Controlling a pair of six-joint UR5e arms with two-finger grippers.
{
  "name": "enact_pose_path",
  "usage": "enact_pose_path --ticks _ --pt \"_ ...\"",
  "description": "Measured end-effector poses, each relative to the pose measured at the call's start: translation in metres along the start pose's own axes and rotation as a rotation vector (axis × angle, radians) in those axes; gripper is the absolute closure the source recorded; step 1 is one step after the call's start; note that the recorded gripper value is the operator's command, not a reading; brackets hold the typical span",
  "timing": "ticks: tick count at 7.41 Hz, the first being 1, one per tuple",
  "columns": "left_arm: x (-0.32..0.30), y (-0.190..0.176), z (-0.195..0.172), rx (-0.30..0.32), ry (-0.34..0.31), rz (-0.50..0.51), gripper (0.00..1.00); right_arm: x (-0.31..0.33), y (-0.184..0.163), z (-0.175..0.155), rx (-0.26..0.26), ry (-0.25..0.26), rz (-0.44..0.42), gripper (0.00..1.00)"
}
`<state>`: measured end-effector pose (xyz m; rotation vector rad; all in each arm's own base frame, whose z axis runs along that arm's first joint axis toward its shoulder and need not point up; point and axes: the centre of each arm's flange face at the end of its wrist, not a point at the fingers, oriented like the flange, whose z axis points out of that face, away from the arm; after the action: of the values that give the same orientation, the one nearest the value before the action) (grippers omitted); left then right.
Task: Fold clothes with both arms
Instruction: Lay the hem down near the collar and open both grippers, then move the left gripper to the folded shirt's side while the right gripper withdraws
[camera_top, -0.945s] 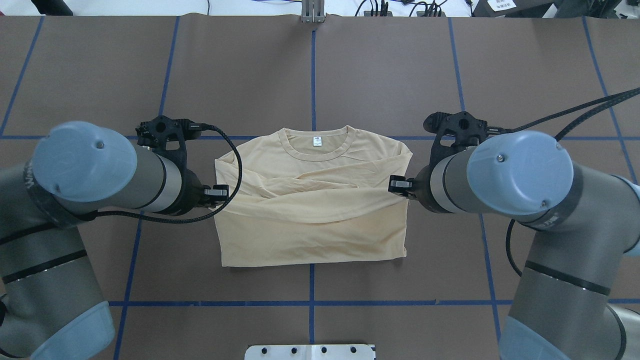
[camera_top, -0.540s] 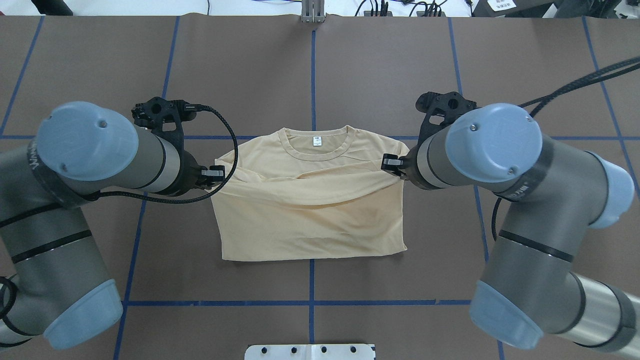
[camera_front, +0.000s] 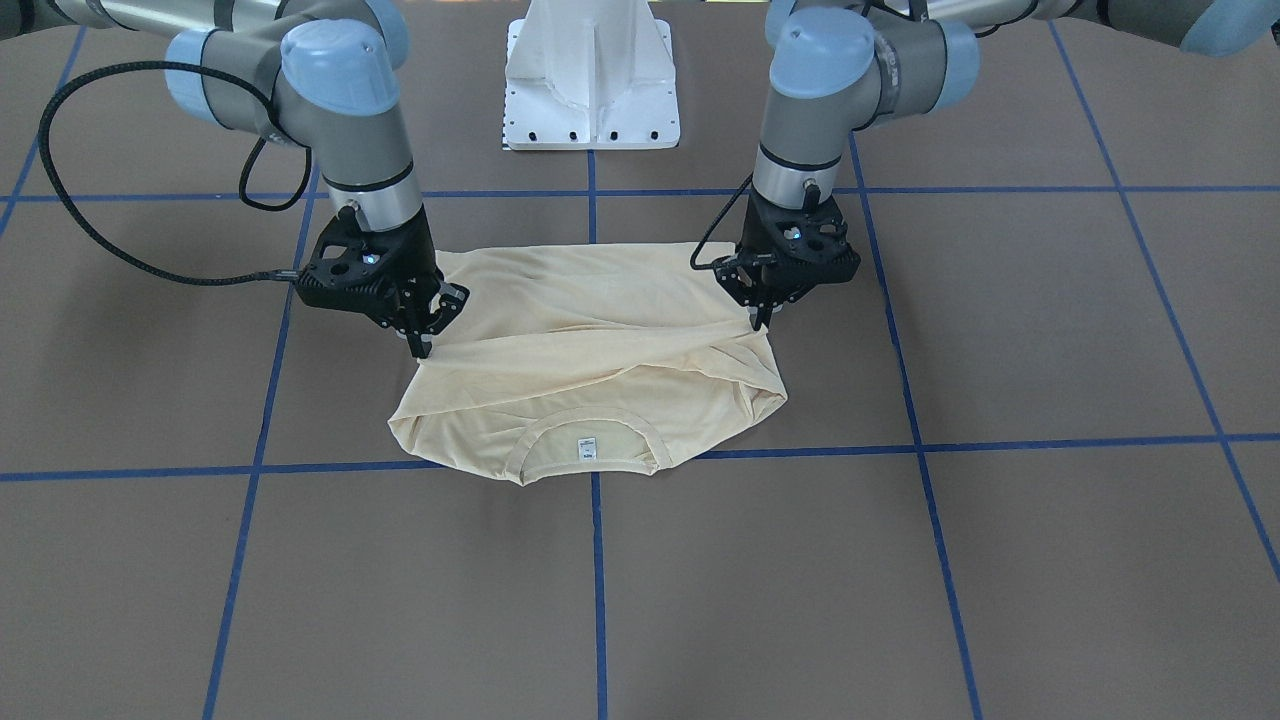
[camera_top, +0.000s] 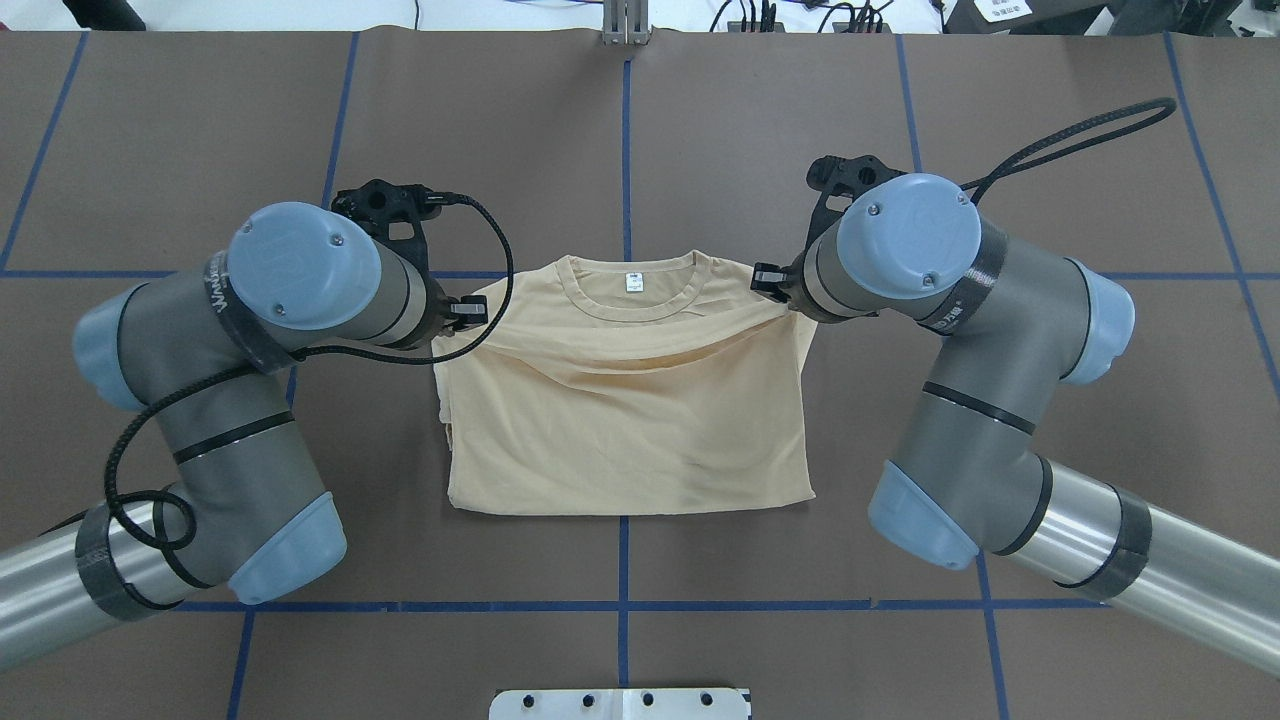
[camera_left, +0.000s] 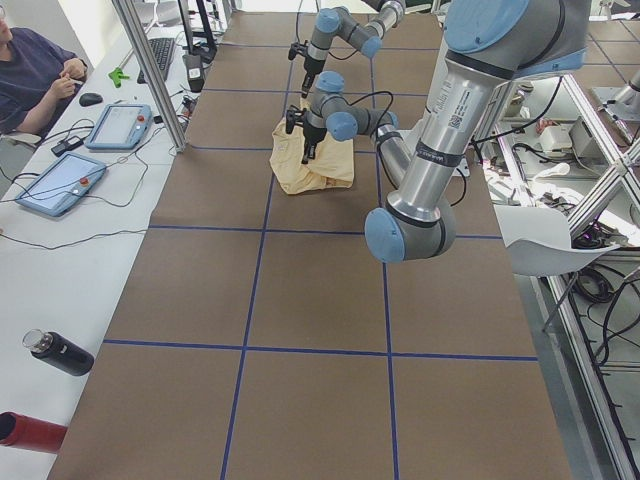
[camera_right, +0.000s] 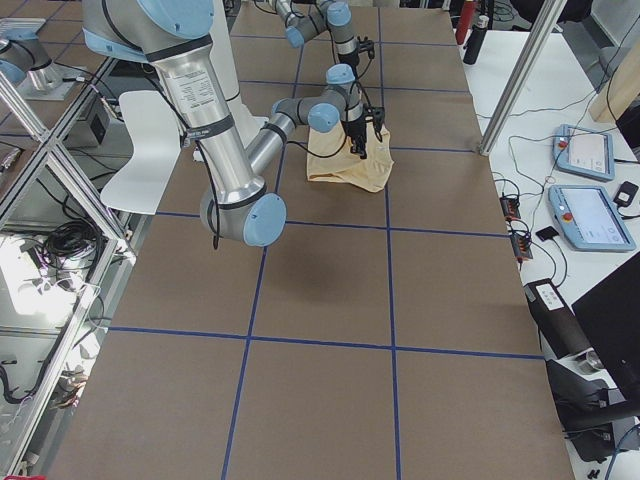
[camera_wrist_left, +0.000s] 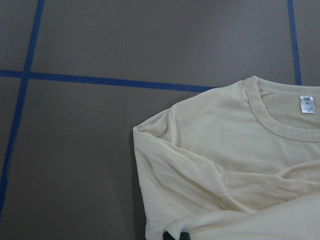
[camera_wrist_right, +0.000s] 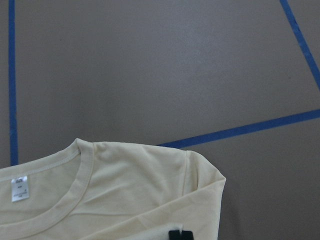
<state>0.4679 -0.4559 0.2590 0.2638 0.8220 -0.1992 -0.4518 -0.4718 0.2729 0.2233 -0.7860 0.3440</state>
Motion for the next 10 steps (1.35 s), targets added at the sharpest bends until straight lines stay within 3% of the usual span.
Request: enact_pose_path --ticks 2,5,6,7,10 --pt "0.005 -0.019 0.035 0.019 -0.022 0.022 1.0 -0.003 -0.022 0.035 0.014 0.02 -0.002 1.0" --pt "-0.001 -0.041 0.054 0.044 -0.033 0.073 1.0 -0.004 -0.044 0.052 0.027 0.04 -0.002 1.0" --pt "-0.004 -0.045 0.058 0.045 -0.04 0.085 0.81 -0.006 -0.048 0.057 0.027 0.046 -0.002 0.59" --pt "-0.005 -0.046 0.062 0.045 -0.043 0.092 0.01 -0.006 -0.05 0.065 0.026 0.052 -0.002 0.01" --pt "-0.008 -0.049 0.058 0.052 0.008 0.187 0.0 -0.003 -0.055 0.077 0.021 0.05 -0.037 0.0"
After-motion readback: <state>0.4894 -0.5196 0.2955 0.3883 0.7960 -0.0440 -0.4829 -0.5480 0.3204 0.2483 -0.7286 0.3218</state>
